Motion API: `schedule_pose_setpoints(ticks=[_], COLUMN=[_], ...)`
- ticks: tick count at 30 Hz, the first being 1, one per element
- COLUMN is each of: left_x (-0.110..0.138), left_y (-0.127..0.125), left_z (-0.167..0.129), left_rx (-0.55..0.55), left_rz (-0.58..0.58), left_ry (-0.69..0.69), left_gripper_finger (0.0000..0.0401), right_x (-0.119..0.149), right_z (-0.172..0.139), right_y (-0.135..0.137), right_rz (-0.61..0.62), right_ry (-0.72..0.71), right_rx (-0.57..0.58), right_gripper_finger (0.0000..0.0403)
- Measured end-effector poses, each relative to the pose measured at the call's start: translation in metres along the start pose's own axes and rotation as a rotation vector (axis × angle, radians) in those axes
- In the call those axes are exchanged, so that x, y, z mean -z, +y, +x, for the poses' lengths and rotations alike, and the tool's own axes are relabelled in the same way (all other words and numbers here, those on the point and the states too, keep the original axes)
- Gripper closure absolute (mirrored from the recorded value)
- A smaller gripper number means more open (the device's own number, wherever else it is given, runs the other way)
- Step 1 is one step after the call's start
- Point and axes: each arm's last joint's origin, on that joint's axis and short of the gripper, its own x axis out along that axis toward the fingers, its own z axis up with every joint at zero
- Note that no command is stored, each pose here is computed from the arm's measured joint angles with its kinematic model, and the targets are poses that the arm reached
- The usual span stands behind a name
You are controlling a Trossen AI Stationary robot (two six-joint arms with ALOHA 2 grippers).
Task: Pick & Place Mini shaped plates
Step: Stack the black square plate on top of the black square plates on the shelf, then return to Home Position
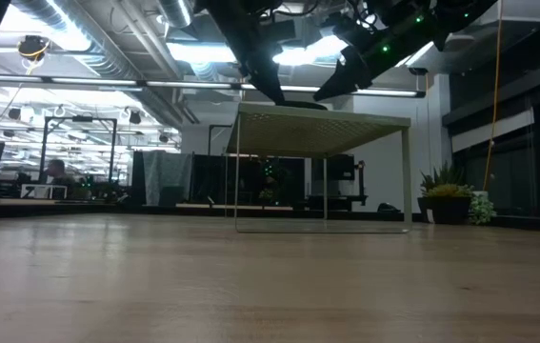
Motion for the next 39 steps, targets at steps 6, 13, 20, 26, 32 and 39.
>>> schedule_pose_setpoints(ticks=[6,13,20,26,32,39], left_x=[-0.007,-0.015,-0.011,-0.008,-0.011,-0.01], left_y=[-0.008,-0.022,-0.035,-0.042,-0.055,-0.09], left_z=[-0.024,-0.078,-0.128,-0.159,-0.178,-0.177], left_rx=[0.01,0.028,0.088,0.163,0.338,0.392], left_rz=[0.017,0.013,-0.162,-0.339,-0.351,-0.303], left_ry=[-0.061,-0.189,-0.255,-0.318,-0.386,-0.413], left_gripper_finger=[0.0399,0.0395,0.0397,0.0395,0.0395,0.0398], right_x=[-0.001,-0.012,-0.019,-0.023,-0.011,0.043], right_z=[-0.002,-0.026,-0.069,-0.109,-0.145,-0.174], right_y=[0.001,0.009,0.017,0.019,0.024,0.043], right_rz=[0.021,0.095,0.258,0.361,0.346,0.409], right_ry=[-0.008,-0.047,-0.053,-0.099,-0.111,-0.21], right_rx=[-0.008,-0.048,-0.115,-0.163,-0.231,-0.357], right_gripper_finger=[0.0394,0.0394,0.0394,0.0394,0.0394,0.0394])
